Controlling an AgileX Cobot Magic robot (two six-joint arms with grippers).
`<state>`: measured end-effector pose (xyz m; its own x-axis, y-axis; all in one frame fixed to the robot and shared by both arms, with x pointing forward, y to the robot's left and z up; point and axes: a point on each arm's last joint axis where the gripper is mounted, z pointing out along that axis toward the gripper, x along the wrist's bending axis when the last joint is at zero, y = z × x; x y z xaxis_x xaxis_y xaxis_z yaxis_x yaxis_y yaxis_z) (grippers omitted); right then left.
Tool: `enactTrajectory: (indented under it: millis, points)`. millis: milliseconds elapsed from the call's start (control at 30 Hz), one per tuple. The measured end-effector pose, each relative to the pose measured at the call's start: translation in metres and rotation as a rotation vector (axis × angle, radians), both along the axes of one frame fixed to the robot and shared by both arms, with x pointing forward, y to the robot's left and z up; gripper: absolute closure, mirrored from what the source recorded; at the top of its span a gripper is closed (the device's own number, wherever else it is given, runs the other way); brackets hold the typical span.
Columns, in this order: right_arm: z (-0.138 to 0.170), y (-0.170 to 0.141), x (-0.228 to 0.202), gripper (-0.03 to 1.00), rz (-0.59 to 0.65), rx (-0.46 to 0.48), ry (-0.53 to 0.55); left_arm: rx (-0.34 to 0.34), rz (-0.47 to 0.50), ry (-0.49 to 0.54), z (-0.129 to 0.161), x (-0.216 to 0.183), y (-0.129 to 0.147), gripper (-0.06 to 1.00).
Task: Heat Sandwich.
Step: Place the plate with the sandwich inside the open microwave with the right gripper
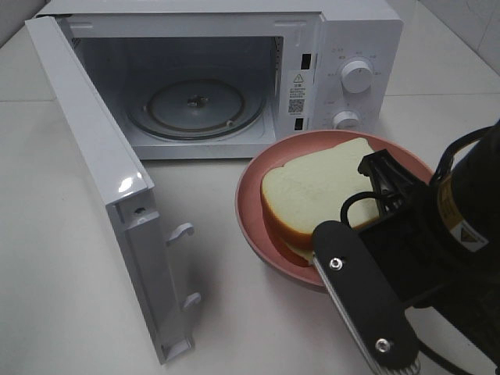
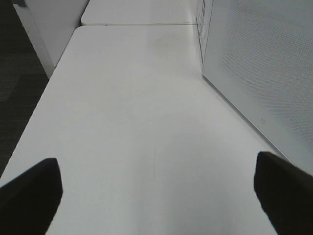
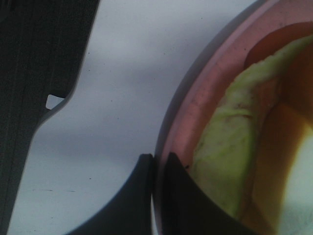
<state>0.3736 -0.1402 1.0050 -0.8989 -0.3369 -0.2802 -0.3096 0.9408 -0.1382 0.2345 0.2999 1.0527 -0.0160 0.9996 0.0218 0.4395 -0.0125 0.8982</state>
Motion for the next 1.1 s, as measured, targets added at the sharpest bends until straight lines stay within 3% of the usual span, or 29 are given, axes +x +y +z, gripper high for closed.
enactTrajectory:
  millis: [533,1100]
  points:
    - [-0.001,-0.025,0.034,0.93,0.209,0.052,0.066,0.0,0.0,0.0,0.0,0.0,0.0,-0.04]
    - [-0.007,-0.025,0.049,0.93,0.263,0.07,0.085,0.0,0.0,0.0,0.0,0.0,0.0,-0.04]
